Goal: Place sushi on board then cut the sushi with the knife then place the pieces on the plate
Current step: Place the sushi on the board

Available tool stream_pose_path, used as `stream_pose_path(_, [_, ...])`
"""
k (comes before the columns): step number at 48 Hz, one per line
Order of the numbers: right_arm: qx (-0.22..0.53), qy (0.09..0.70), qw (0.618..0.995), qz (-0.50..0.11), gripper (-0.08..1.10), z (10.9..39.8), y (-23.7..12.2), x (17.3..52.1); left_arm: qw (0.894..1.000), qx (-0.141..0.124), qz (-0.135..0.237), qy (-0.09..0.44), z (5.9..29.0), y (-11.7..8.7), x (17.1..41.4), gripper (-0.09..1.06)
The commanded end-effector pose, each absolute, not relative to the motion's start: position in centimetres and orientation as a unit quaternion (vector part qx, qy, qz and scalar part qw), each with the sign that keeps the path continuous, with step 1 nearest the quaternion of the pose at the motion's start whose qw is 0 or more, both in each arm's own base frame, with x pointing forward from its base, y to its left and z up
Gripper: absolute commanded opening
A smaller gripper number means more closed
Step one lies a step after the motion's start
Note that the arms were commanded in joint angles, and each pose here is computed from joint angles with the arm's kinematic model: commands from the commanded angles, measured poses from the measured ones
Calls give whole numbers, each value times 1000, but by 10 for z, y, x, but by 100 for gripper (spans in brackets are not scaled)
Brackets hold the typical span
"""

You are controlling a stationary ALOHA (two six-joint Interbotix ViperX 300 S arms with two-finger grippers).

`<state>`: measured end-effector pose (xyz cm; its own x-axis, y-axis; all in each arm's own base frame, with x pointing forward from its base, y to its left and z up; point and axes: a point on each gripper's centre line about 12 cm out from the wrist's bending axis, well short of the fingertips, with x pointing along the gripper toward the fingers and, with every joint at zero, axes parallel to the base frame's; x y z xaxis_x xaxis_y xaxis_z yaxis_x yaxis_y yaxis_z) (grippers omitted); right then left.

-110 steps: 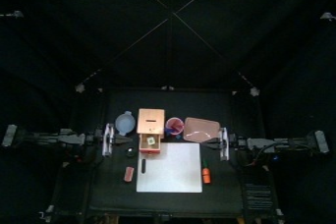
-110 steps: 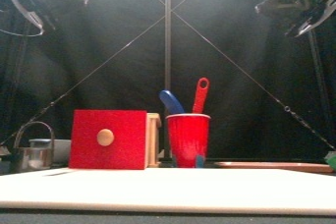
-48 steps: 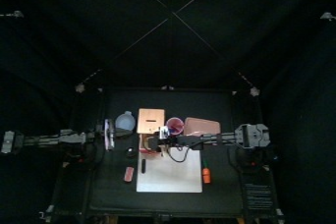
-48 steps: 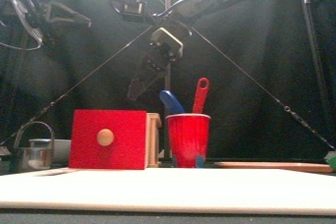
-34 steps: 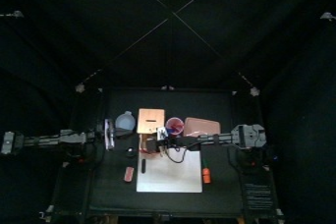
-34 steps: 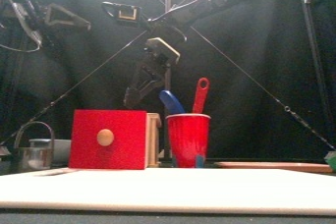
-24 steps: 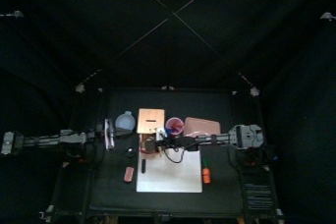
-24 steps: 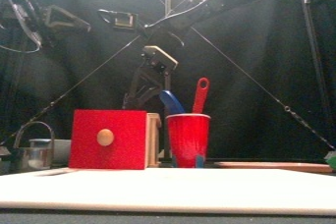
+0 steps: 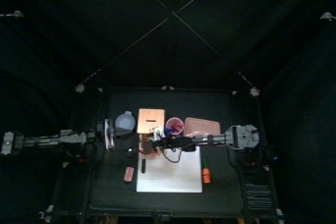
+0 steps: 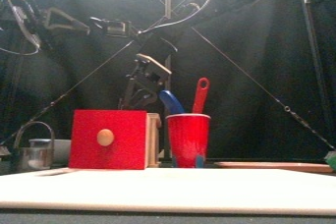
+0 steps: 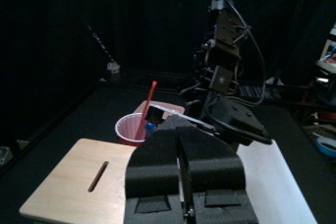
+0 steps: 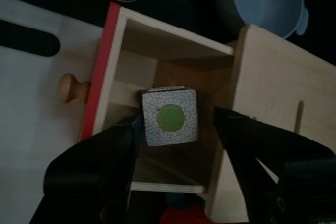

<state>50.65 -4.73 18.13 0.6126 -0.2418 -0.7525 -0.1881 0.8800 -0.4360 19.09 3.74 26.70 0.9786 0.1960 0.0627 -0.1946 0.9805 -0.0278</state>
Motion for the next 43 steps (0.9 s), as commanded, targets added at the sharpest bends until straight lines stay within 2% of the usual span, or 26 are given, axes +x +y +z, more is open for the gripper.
stream_pose_path(1, [-247, 424, 871, -21, 90, 199, -47, 510, 994, -10, 100, -42, 272, 38, 192, 2])
stream_pose_path(9, [-247, 431, 868, -19, 88, 194, -45, 510, 994, -10, 100, -40, 271, 38, 192, 2])
stream_pose_path(19, [-243, 429, 870, -19, 70, 192, -45, 512, 994, -10, 100, -40, 271, 38, 192, 2])
stream_pose_path(25, [-243, 421, 874, -22, 67, 200, -44, 513, 994, -10, 100, -39, 270, 38, 192, 2])
stream_pose_path(33, [-245, 392, 886, -36, 67, 241, -43, 510, 994, -10, 103, -39, 270, 39, 192, 2])
stream_pose_path(43, [-267, 332, 903, -56, 67, 317, -33, 492, 993, -10, 108, -36, 268, 41, 191, 2])
